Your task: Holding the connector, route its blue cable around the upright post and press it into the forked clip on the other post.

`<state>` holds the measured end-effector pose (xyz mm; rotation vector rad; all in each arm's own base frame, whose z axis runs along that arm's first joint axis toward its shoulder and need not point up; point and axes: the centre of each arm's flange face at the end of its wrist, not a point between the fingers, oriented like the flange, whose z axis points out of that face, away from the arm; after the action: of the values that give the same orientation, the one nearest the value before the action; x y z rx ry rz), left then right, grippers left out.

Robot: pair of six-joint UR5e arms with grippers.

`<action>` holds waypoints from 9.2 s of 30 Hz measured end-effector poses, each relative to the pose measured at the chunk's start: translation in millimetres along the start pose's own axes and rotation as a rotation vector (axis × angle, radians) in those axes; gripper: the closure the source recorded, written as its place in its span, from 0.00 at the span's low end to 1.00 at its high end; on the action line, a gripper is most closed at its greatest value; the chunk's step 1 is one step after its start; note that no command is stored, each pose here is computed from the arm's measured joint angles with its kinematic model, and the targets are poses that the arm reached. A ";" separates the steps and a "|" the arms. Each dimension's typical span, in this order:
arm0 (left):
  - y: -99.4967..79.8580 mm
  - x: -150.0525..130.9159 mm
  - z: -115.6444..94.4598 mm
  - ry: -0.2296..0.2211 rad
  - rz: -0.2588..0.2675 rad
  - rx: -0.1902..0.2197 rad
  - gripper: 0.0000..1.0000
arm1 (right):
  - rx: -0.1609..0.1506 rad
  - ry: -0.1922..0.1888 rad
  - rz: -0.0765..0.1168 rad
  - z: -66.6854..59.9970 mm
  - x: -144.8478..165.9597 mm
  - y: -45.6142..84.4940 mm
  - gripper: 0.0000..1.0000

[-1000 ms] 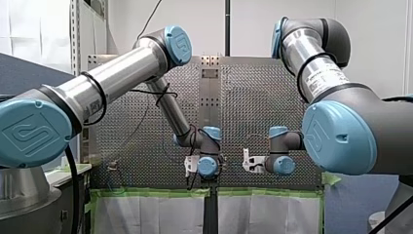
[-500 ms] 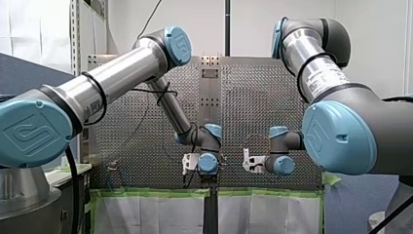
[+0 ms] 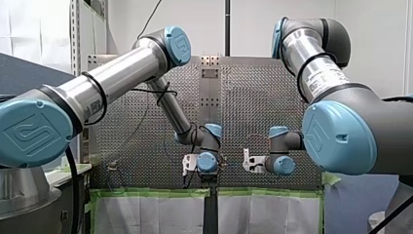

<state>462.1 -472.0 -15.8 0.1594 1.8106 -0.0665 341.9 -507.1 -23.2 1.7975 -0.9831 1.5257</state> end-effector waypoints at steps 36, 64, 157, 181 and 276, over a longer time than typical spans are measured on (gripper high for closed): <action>8.5 -4.9 8.9 -0.033 -0.030 -0.044 0.98 | 0.000 -0.006 0.000 -0.7 -0.8 0.1 1.00; 6.0 3.2 5.0 -0.007 0.006 -0.031 0.98 | -0.017 -0.013 0.008 -1.6 -2.1 10.1 1.00; 20.3 -29.3 67.9 0.038 0.027 0.011 0.54 | -0.081 -0.036 0.009 39.6 1.8 47.7 1.00; 22.2 -22.8 55.0 0.156 0.160 0.063 0.00 | -0.076 -0.043 0.009 39.1 1.0 46.3 1.00; 20.3 -9.6 -41.2 0.184 0.098 0.096 0.00 | -0.038 -0.143 -0.163 11.3 22.8 24.6 1.00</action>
<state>427.7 -447.3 4.3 0.3314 1.9808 -0.0708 329.6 -533.8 -3.5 1.9301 -0.9014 1.2866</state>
